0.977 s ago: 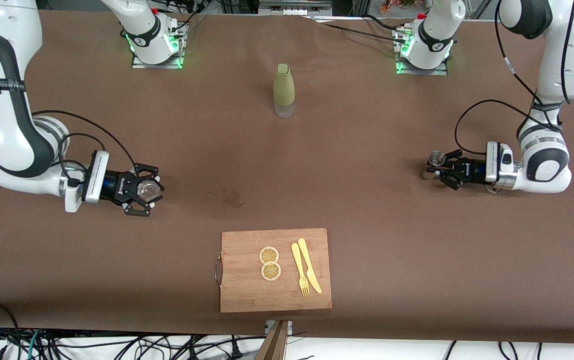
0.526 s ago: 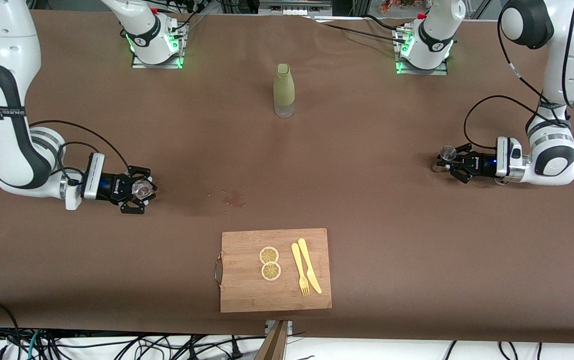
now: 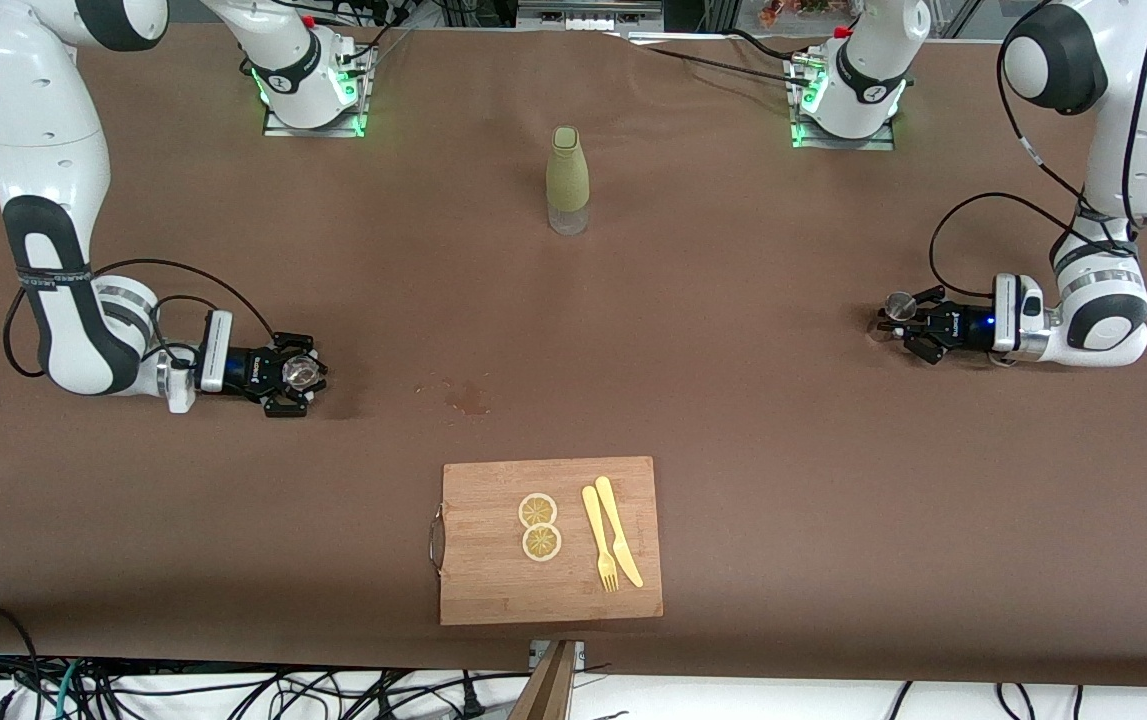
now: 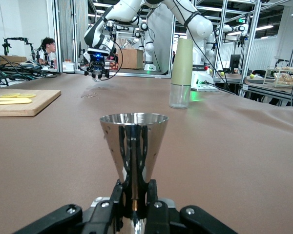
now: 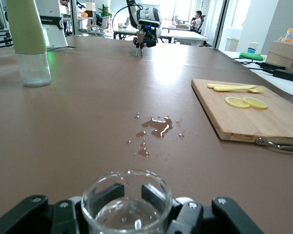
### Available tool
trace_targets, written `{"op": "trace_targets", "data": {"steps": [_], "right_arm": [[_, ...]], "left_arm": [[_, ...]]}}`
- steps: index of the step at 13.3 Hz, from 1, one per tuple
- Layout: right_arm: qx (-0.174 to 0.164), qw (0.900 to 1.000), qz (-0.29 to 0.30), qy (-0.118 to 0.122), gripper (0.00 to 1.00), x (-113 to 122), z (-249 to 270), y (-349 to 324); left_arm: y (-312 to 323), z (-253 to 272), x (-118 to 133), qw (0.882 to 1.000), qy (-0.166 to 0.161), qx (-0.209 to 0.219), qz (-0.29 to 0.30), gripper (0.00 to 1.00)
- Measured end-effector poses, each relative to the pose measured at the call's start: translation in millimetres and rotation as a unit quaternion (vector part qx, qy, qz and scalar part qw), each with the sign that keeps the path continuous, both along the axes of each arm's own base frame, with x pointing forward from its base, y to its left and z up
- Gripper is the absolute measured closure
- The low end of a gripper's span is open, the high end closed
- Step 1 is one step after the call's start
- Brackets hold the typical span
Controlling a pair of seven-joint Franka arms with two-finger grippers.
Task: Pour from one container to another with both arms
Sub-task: 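Open both grippers to release the glass and the jigger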
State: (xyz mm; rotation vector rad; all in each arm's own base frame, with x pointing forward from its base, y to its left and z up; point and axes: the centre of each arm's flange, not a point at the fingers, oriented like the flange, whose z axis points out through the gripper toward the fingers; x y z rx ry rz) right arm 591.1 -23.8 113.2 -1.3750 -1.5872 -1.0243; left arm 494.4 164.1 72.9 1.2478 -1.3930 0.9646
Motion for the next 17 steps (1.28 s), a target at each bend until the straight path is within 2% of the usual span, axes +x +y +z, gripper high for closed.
{"op": "trace_targets", "data": {"steps": [3,6,10,11,13,15,16,17], "right_arm": [[-0.004,1.0,-0.006,0.011,0.73,-6,-12,-10],[-0.004,1.0,-0.007,0.023,0.72,-12,-27,-13],[0.0,1.0,-0.01,0.026,0.68,-13,-30,-12],[0.001,1.0,-0.011,0.026,0.59,-13,-30,-12],[0.001,1.0,-0.012,0.026,0.38,-13,-30,-12],[-0.001,1.0,-0.015,0.026,0.18,-13,-30,-17],[-0.004,0.999,-0.017,0.026,0.12,-13,-30,-21],[-0.007,0.999,-0.02,0.026,0.12,-13,-29,-25]], "left_arm": [[9,-1,1,1.0,0.0,0.005,0.003,0.75],[32,2,10,0.999,-0.01,0.051,0.009,0.47],[74,17,24,0.985,0.021,0.167,-0.036,0.05],[80,23,31,0.979,0.038,0.194,-0.046,0.0],[85,45,49,0.961,0.093,0.254,-0.054,0.0],[84,82,68,0.934,0.162,0.316,-0.034,0.0],[82,104,77,0.918,0.193,0.345,-0.015,0.0],[76,128,87,0.901,0.221,0.373,0.005,0.0]]}}
